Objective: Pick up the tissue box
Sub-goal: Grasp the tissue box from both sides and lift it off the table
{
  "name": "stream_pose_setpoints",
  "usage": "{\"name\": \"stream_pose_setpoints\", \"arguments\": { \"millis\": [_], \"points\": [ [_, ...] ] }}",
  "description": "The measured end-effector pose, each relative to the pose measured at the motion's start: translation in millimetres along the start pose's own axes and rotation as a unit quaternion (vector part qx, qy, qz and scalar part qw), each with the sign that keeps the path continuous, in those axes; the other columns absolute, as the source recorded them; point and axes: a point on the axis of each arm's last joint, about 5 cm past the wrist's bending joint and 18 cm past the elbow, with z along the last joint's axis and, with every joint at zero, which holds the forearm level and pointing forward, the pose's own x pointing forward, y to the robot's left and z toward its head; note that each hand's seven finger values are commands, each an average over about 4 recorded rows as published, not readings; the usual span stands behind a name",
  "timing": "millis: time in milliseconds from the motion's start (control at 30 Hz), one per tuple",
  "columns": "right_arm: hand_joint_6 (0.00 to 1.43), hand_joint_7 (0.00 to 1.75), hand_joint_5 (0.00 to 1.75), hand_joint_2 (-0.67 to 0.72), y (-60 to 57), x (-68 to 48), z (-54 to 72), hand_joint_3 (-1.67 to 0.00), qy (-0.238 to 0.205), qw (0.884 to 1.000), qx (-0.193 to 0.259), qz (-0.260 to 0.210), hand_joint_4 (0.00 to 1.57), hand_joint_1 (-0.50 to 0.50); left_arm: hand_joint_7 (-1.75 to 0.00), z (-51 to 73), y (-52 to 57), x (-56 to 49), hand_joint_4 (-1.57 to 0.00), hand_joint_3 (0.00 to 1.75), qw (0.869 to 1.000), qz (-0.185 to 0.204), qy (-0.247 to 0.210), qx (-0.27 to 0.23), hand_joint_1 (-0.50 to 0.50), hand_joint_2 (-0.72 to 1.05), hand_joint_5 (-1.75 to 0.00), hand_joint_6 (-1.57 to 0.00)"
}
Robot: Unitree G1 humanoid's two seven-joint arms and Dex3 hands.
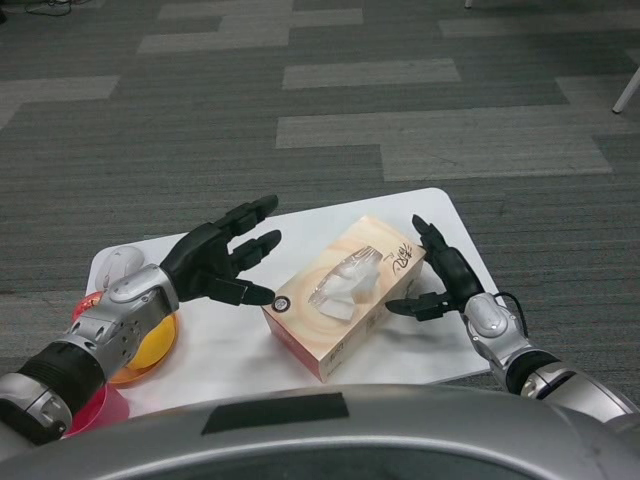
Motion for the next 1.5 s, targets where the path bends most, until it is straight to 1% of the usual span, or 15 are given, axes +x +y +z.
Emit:
{"name": "stream_pose_setpoints", "arguments": {
  "millis": [200,400,533,700,833,900,1000,1067,1133,1200,1433,1500],
  "points": [
    [0.00,0.00,0.39,-0.41,1.6,4.5,4.3,-0.48,-0.009,1.000,-0.006,0.001,0.00,0.12,0.00,0.1,0.4,-0.4,-0.04,0.17,1.000,-0.002,0.001,0.000,0.50,1.05,0.00,0.00],
    [0.00,0.00,0.39,-0.41,0.0,4.4,4.2,-0.48,-0.008,1.000,-0.010,-0.002,0.00,0.12,0.00,0.5,4.7,-5.9,-0.04,0.17,1.000,-0.008,0.013,-0.001,0.50,1.05,0.00,0.00],
    [0.00,0.00,0.39,-0.41,-1.9,4.1,3.9,-0.48,-0.008,1.000,-0.014,-0.002,0.00,0.12,0.00,-1.6,6.6,-12.0,-0.02,0.17,0.999,-0.010,0.031,-0.003,0.50,1.05,0.00,0.00],
    [0.00,0.00,0.39,-0.41,-3.3,3.9,3.7,-0.48,-0.008,1.000,-0.018,0.000,0.00,0.12,0.00,-2.4,5.6,-15.1,0.00,0.17,0.998,-0.027,0.058,0.004,0.50,1.05,0.00,0.00],
    [0.00,0.00,0.39,-0.41,-2.7,3.9,3.8,-0.48,-0.008,1.000,-0.020,0.003,0.00,0.08,0.00,-4.7,4.3,-14.3,0.00,0.17,0.994,-0.037,0.096,0.038,0.50,1.05,0.00,0.00],
    [0.00,0.00,0.39,-0.41,-2.1,3.9,4.0,-0.48,-0.009,1.000,-0.021,0.005,0.00,0.08,0.00,-7.0,3.7,-13.0,0.00,0.17,0.991,-0.040,0.115,0.054,0.50,1.05,0.00,0.00],
    [0.00,0.00,0.39,-0.41,-1.8,4.1,4.4,-0.48,-0.010,1.000,-0.022,0.007,0.00,0.08,0.00,-11.6,3.2,-10.5,0.00,0.17,0.988,-0.039,0.131,0.065,0.50,1.05,0.00,0.00],
    [0.00,0.00,0.39,-0.41,-1.7,4.3,4.7,-0.48,-0.011,1.000,-0.022,0.007,0.00,0.10,0.00,-14.2,3.0,-9.5,0.00,0.17,0.988,-0.038,0.137,0.068,0.50,1.05,0.00,0.00],
    [0.00,0.00,0.39,-0.41,-1.7,4.3,4.8,-0.48,-0.011,1.000,-0.022,0.007,0.00,0.10,0.00,-15.9,3.9,-9.4,0.00,0.17,0.987,-0.035,0.140,0.073,0.50,1.05,0.00,0.00],
    [0.00,0.00,0.39,-0.41,-1.6,4.4,4.9,-0.48,-0.012,1.000,-0.022,0.007,0.00,0.08,0.00,-18.1,4.4,-8.9,0.00,0.17,0.986,-0.032,0.144,0.078,0.50,1.05,0.00,0.00],
    [0.00,0.00,0.39,-0.41,-1.3,4.4,5.0,-0.48,-0.012,1.000,-0.023,0.010,0.00,0.08,0.00,-24.2,4.2,-6.6,0.00,0.17,0.985,-0.026,0.148,0.082,0.50,1.05,0.00,0.00],
    [0.00,0.00,0.39,-0.41,-1.4,4.3,5.0,-0.48,-0.012,1.000,-0.023,0.010,0.00,0.10,0.00,-25.2,2.6,-4.5,0.00,0.17,0.985,-0.028,0.148,0.083,0.50,1.05,0.00,0.00]
  ]
}}
